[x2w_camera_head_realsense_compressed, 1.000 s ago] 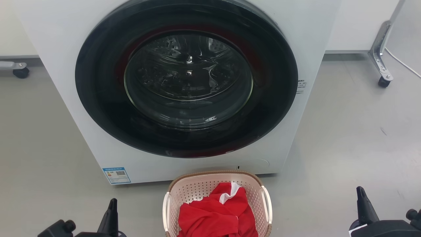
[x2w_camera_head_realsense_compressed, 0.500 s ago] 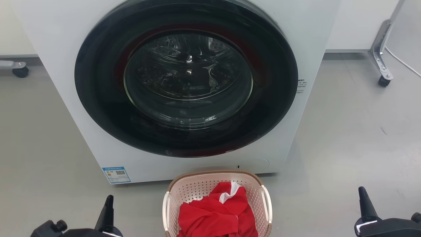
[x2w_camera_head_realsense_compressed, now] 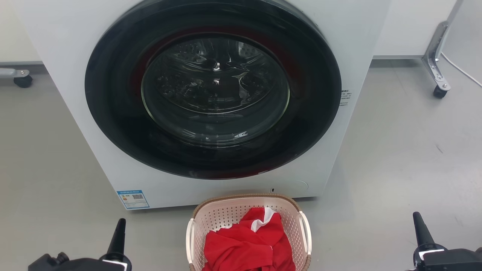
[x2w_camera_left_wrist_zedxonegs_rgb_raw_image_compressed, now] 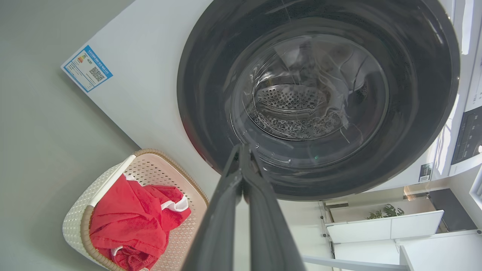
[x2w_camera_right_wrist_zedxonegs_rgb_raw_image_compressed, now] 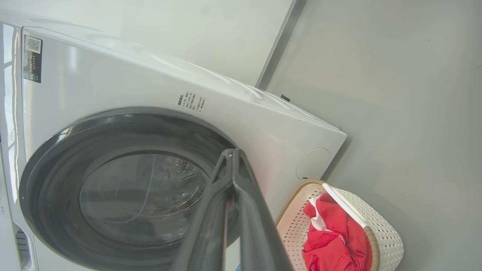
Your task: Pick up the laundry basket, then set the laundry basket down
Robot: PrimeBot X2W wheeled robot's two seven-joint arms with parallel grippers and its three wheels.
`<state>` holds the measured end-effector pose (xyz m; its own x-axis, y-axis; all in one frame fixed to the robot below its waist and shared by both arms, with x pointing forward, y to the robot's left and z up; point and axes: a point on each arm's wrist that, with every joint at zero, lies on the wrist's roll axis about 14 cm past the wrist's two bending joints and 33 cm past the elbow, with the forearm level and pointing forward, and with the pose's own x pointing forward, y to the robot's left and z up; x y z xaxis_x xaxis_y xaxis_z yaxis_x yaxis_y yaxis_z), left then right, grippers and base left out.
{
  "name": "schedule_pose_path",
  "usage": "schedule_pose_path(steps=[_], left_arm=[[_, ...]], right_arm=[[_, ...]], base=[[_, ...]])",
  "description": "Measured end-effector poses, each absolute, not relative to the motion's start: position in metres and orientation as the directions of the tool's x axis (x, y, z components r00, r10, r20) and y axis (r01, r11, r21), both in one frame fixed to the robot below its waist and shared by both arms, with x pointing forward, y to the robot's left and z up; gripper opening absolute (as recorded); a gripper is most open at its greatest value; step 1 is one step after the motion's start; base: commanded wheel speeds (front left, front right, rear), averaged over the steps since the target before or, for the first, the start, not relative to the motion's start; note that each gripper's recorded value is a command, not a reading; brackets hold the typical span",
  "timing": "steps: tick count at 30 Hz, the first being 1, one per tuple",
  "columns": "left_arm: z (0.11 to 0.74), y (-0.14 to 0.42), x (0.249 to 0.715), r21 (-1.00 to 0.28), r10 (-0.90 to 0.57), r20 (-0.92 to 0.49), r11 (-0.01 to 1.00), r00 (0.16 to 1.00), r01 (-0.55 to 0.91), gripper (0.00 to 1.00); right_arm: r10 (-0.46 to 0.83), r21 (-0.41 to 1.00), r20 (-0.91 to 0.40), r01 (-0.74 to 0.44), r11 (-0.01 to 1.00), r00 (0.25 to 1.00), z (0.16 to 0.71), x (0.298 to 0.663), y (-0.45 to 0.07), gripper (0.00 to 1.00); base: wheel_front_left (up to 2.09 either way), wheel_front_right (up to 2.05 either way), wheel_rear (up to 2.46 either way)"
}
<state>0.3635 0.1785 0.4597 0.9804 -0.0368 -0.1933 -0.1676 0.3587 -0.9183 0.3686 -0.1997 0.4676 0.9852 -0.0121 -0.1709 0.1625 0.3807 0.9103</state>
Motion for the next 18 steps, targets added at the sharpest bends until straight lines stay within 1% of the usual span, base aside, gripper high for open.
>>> schedule_pose_path(steps=[15,18], left_arm=[[0.471,0.186,0.373,-0.979,-0.033,-0.136,0.160,0.990,-0.129,0.00],[0.472,0.188,0.374,-0.986,-0.029,-0.126,0.116,0.992,-0.122,0.00]], right_arm=[[-0.014,0.978,-0.135,0.135,0.158,0.991,0.473,0.374,-0.203,0.00],[-0.011,0.986,-0.114,0.115,0.117,0.993,0.478,0.377,-0.203,0.00]], base=[[0.00,0.00,0.00],[0.00,0.00,0.00]])
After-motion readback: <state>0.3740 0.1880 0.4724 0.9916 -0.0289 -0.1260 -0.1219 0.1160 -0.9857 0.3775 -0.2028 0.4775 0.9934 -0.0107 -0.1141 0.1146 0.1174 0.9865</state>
